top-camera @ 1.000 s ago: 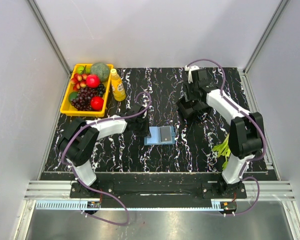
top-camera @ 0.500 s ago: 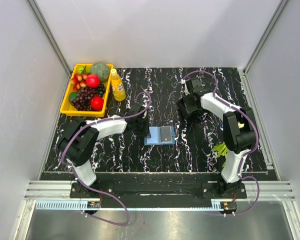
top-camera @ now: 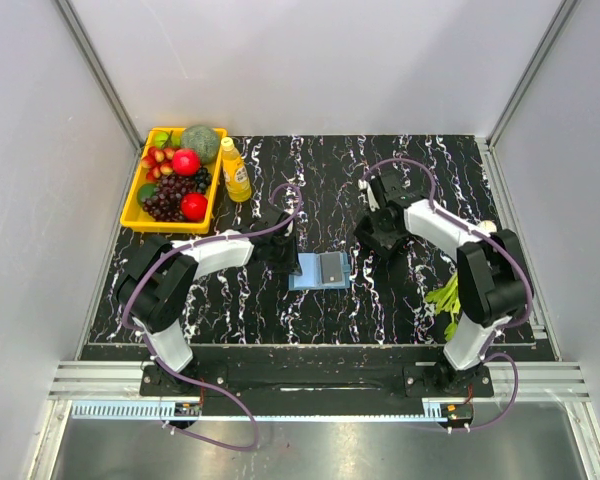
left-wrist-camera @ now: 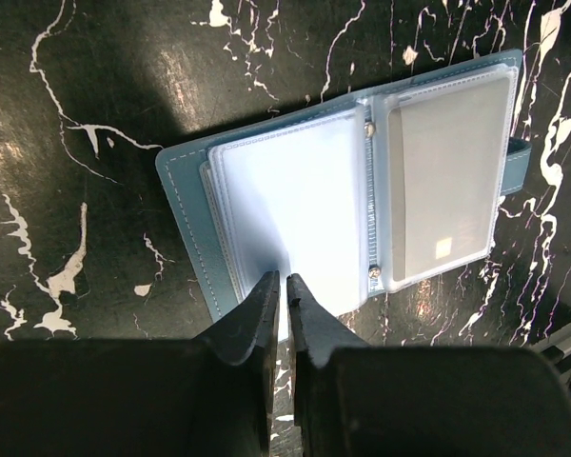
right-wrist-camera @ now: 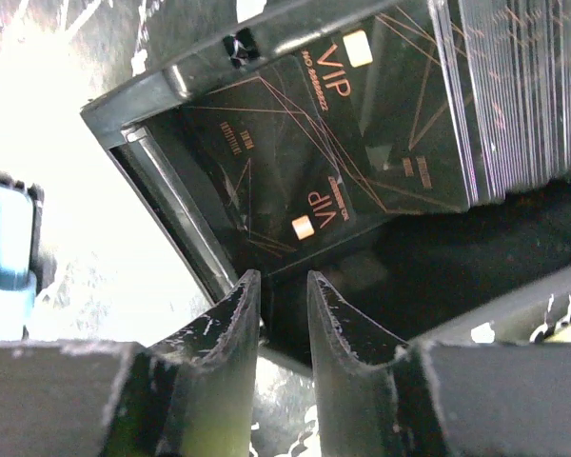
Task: Put the credit cards into the card holder
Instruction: Pick up the credit card from the storage box.
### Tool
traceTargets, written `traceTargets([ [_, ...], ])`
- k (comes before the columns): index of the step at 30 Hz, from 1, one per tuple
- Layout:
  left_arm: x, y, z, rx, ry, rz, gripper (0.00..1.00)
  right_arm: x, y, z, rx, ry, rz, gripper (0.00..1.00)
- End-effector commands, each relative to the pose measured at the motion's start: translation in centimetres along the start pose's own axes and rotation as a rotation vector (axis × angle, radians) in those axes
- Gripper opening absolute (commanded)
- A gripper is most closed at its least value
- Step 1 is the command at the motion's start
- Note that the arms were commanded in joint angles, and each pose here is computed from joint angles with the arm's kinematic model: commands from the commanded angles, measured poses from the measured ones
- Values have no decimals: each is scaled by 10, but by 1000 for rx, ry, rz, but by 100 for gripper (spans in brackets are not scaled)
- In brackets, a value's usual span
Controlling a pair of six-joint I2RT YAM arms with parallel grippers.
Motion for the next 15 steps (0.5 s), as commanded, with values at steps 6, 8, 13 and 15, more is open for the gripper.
traceTargets([
  [6, -7, 6, -6, -35, -72, 21, 11, -11, -8, -47, -93, -69, 2, 47],
  [8, -8, 7, -7, -37, -76, 22, 11, -17, 2, -51, -137, -124, -3, 53],
  [13, -9, 8, -9, -42, -79, 22, 11, -28, 17, -31, -148, -148, -92, 76],
  [15, -9, 7, -10, -45, -76, 19, 11, -30, 16, -14, -122, -136, -106, 78],
])
Point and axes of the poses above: each gripper's point midway between its finger pads, its own z axis out along the fingers, its own x axis along the line the jaws close on, y = z × x, the point moved 10 cm from there along -z, back along the fingers, and after that the axes turned 2 degrees about -z, right-handed, at the moved point
